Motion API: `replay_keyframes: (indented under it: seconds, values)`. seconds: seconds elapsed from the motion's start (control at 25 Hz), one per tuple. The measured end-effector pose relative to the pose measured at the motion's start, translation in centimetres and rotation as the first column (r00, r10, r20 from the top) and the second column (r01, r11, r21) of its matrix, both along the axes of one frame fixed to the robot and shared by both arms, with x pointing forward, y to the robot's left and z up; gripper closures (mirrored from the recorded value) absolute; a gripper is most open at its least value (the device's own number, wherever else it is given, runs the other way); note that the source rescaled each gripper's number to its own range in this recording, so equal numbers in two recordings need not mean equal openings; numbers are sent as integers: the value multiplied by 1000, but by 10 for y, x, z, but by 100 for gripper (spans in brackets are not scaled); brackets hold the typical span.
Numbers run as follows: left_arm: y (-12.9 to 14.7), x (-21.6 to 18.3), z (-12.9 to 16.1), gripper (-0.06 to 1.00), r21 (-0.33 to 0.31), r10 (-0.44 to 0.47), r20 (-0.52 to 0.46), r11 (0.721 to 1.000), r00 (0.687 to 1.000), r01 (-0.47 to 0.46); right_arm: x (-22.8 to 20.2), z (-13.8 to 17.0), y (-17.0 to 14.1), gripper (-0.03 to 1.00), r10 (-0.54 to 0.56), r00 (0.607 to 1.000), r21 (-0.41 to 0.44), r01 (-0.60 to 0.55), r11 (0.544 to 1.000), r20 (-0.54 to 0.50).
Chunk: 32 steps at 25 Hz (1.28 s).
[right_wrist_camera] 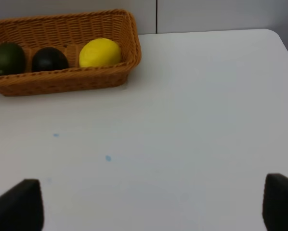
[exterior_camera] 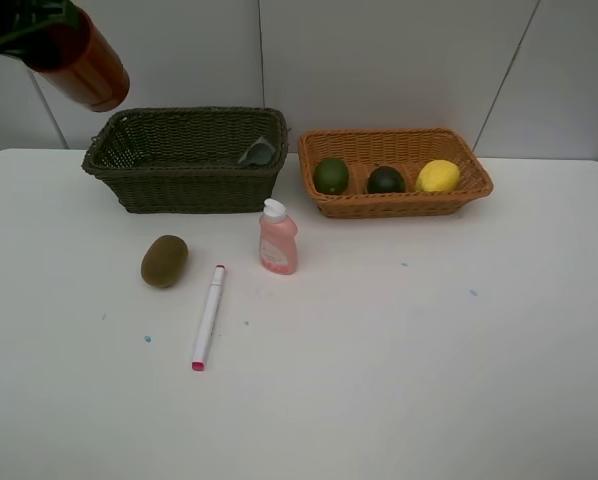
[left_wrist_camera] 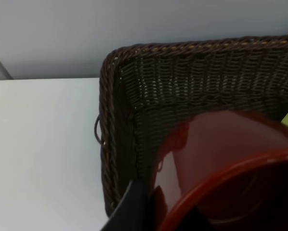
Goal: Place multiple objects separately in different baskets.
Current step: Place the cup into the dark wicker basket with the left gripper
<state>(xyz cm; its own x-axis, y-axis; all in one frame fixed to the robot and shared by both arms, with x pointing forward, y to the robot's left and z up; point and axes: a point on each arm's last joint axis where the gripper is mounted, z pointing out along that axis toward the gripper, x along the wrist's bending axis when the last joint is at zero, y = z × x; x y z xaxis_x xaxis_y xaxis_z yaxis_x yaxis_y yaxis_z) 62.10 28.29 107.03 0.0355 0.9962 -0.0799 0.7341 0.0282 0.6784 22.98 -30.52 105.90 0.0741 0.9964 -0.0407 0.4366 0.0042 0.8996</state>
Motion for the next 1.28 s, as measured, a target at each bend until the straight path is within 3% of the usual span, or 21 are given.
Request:
replay_keyframes:
  seconds: [0.28, 0.56, 0.96, 1.28]
  values:
    - [-34, 58, -53, 94, 25, -20, -148, 999, 989, 24, 0, 0, 0, -2, 0, 1000, 0, 0, 1000, 0]
    - [-41, 75, -102, 94, 57, 49, -285, 998, 957, -34, 0, 0, 0, -2, 0, 1000, 0, 0, 1000, 0]
    - [-33, 80, -125, 94, 41, 116, -318, 993, 941, -109, 0, 0, 0, -2, 0, 1000, 0, 0, 1000, 0]
    - [-30, 81, -130, 94, 44, 123, -325, 992, 938, -115, 0, 0, 0, -2, 0, 1000, 0, 0, 1000, 0]
